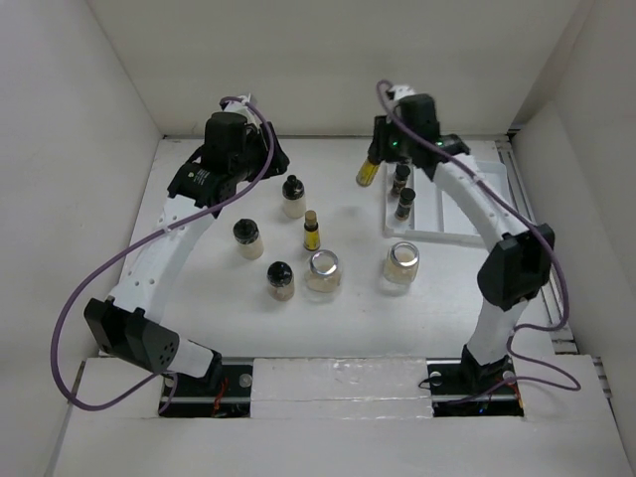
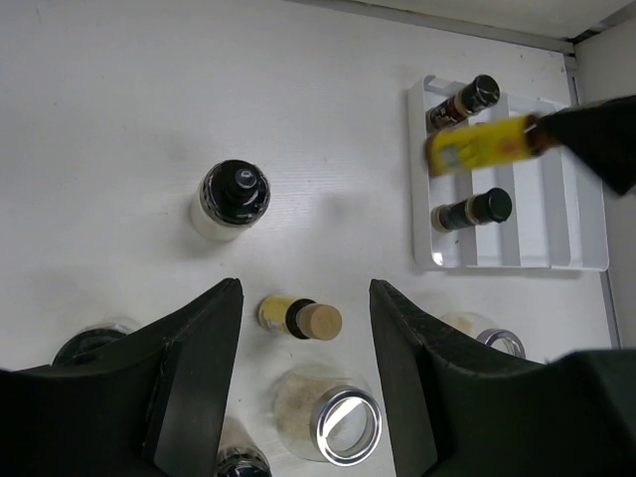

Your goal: Organize the condiment bottles

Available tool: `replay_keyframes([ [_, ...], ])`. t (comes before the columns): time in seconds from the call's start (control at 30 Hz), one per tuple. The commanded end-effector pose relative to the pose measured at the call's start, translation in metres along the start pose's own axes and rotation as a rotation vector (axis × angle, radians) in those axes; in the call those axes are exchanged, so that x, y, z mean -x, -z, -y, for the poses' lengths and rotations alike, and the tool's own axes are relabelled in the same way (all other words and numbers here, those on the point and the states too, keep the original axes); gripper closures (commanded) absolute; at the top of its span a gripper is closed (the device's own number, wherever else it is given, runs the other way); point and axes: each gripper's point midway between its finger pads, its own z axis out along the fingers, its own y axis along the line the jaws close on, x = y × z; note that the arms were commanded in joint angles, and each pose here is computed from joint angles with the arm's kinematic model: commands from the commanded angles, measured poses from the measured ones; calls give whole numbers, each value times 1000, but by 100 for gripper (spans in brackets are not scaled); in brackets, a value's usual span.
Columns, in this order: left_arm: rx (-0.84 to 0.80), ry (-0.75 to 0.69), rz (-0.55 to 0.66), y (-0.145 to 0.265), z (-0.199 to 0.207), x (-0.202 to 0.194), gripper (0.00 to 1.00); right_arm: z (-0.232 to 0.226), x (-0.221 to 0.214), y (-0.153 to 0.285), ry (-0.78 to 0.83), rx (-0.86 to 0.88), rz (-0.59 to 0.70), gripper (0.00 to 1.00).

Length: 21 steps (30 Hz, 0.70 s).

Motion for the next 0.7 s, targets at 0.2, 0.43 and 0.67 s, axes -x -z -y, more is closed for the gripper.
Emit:
replay_keyframes([
  [0.2, -44, 12, 47, 16, 5, 3, 50, 124, 126, 94, -164, -140, 375, 90],
  [0.43, -55, 12, 31, 15, 7, -2, 50, 190, 93, 53, -203, -257, 291, 92],
  [0.67, -68, 11, 14, 8, 8, -5, 50, 217, 75, 12, -203, -296, 230, 92],
])
